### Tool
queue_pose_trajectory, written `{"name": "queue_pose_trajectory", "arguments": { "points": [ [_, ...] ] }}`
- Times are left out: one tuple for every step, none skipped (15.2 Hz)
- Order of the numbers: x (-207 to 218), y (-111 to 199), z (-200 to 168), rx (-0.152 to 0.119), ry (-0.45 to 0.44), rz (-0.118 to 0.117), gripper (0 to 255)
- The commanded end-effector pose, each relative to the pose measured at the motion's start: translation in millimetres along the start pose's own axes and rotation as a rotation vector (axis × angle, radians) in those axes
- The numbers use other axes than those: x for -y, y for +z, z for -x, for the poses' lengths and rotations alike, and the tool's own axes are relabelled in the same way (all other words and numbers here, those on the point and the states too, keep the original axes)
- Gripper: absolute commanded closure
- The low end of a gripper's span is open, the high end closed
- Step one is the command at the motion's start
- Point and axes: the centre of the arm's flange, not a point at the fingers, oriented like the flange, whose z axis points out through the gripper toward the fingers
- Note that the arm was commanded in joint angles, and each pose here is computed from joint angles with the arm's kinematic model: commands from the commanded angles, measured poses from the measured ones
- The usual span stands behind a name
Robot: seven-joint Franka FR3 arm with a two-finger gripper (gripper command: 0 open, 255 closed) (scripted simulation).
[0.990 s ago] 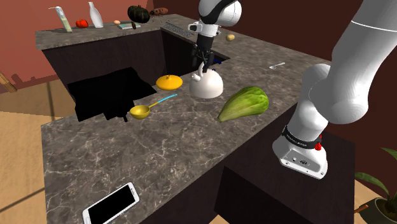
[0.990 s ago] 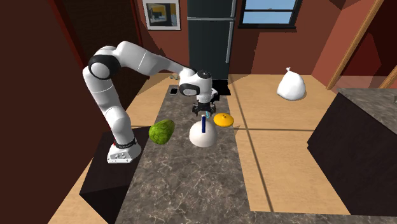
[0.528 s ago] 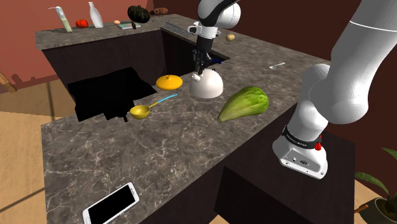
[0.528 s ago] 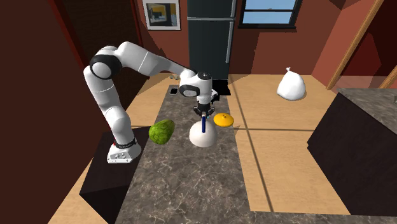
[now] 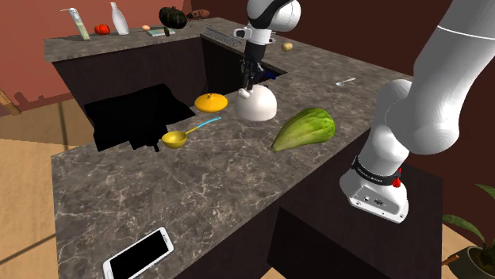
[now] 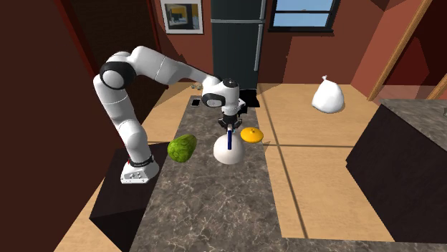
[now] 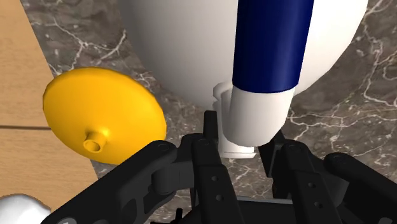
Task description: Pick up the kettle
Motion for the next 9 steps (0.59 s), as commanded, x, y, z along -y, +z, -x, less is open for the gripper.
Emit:
{"name": "queue_pose_trajectory", "arguments": {
  "points": [
    [1,-9,-2,0.000,0.000,0.001,255],
    [1,-14,-3,0.000,0.000,0.001,255],
    [1,-19,-4,0.000,0.000,0.001,255],
    [1,-24,-5,0.000,0.000,0.001,255],
    [1,-29,-7,0.000,0.000,0.001,255],
    [1,-35,-8,0.000,0.000,0.001,255],
    [1,-40,-9,0.000,0.000,0.001,255],
    [1,-45,-10,0.000,0.000,0.001,255],
    [1,-50,-11,0.000,0.000,0.001,255]
  ]
}}
